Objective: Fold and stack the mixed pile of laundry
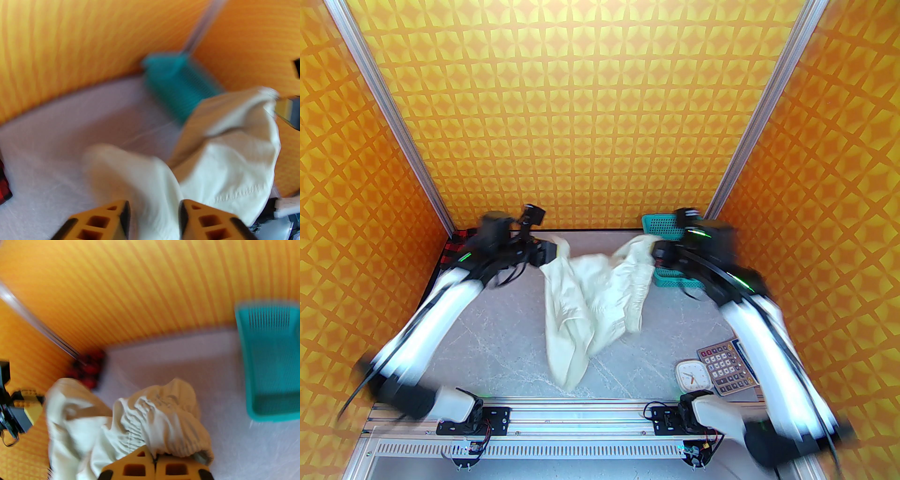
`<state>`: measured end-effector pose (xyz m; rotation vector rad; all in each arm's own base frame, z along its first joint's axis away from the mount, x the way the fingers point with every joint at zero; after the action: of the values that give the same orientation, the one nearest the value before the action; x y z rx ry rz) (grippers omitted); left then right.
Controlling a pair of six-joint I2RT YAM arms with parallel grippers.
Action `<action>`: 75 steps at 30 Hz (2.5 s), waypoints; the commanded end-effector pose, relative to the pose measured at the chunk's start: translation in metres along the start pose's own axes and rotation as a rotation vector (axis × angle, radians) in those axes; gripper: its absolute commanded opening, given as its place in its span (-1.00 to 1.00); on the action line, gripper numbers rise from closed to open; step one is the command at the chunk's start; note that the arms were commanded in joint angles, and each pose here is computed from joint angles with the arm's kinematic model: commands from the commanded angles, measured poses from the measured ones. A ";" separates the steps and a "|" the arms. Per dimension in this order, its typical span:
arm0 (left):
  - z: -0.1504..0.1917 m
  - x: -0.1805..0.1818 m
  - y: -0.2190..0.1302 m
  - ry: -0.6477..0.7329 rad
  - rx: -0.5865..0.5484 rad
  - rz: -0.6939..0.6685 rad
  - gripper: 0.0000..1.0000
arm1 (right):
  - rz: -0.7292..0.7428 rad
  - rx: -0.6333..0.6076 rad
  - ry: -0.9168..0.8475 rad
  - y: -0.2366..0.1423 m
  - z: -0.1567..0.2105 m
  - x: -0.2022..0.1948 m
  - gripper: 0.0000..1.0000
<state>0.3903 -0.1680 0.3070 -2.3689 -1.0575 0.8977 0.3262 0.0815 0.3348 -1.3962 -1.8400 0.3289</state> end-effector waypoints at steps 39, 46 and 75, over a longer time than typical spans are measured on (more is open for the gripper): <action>0.312 -0.075 -0.022 -0.182 0.725 -0.123 0.57 | 0.174 0.510 0.376 0.057 0.228 -0.104 -0.09; 0.310 -0.093 -0.014 -0.101 0.741 -0.078 0.72 | 0.179 0.512 0.376 0.062 0.232 -0.108 -0.13; 0.317 -0.124 -0.012 0.156 0.904 -0.084 0.54 | 0.121 0.453 0.381 0.064 0.227 -0.103 -0.76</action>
<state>0.1002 -0.2267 0.1338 -1.5909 -0.4999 0.9267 0.2178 0.0658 0.1025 -1.1575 -1.2590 0.4974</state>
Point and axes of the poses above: each hand's point on the last joint's axis, 136 mm out from that joint toward the fingers, its own y axis out along the fingers, its own x axis along the line the jaws close on, z = x × y, the point moved 9 cm from there along -y, back along the fingers
